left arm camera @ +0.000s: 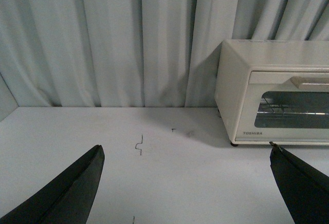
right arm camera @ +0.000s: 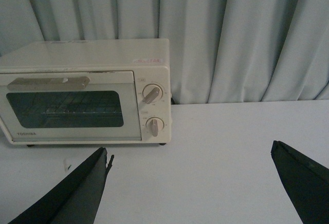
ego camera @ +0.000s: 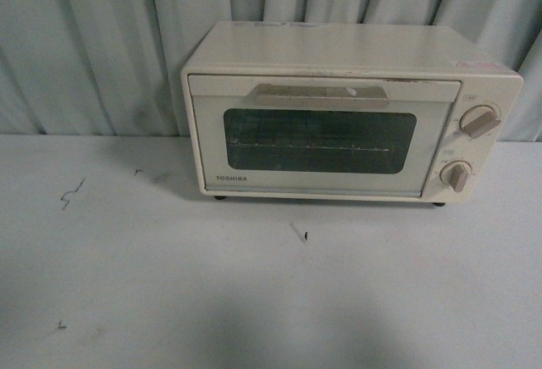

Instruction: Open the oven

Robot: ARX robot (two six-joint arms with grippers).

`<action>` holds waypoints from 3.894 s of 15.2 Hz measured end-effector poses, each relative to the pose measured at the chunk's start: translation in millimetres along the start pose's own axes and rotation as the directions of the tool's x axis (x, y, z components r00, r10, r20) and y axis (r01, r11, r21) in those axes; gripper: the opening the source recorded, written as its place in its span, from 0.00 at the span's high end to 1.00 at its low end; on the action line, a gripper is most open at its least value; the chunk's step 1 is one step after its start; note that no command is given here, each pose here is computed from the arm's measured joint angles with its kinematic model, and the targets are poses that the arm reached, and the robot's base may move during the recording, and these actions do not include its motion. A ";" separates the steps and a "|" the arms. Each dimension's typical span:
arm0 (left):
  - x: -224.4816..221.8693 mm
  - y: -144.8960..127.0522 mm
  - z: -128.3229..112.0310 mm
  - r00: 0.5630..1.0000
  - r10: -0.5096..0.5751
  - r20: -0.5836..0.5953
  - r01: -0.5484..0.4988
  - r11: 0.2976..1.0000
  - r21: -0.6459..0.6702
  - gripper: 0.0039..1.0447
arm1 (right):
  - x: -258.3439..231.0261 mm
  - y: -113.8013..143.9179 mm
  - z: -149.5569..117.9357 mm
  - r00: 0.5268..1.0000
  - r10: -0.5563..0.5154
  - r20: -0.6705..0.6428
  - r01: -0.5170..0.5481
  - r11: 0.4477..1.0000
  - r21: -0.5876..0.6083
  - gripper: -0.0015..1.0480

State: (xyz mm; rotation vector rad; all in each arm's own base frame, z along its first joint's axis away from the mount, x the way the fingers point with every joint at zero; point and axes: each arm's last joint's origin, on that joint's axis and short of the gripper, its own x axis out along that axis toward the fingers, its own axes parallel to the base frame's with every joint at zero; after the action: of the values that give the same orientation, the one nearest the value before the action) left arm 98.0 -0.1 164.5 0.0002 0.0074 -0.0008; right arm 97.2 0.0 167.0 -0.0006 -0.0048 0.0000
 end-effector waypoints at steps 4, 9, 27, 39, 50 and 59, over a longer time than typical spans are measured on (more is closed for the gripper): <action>-1.2 -0.3 -1.3 0.995 -0.034 -0.097 0.028 0.998 -0.059 0.06 | 0.0 0.0 -0.1 1.000 0.000 -0.001 0.000 1.000 0.000 0.06; 2.5 -11.2 1.6 0.899 -0.149 -0.411 0.015 0.950 -0.312 0.06 | 0.0 0.0 -0.1 1.000 0.000 -0.001 0.000 1.000 0.000 0.06; 134.3 -172.5 -87.1 0.756 -0.376 -0.536 -0.459 0.281 -0.843 0.06 | 0.0 0.0 -0.1 1.000 0.000 -0.001 0.000 1.000 0.000 0.06; 183.0 -168.1 -110.4 0.792 -0.298 -0.532 -0.498 0.188 -0.847 0.06 | 0.0 0.0 -0.1 1.000 0.000 -0.001 0.000 1.000 0.000 0.06; 202.0 -171.8 -117.2 0.807 -0.265 -0.528 -0.505 0.153 -0.849 0.06 | 0.0 0.0 -0.1 1.000 0.000 -0.001 0.000 1.000 0.000 0.06; 204.6 -175.3 -120.0 0.797 -0.260 -0.545 -0.524 0.148 -0.838 0.06 | 0.0 0.0 -0.1 1.000 0.000 -0.001 0.000 1.000 0.000 0.06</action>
State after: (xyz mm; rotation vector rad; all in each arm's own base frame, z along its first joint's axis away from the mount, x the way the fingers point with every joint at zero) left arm 301.5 -175.5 42.9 -1.4406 0.6851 0.2172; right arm 97.2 0.0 166.9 -0.0006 -0.0040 0.0000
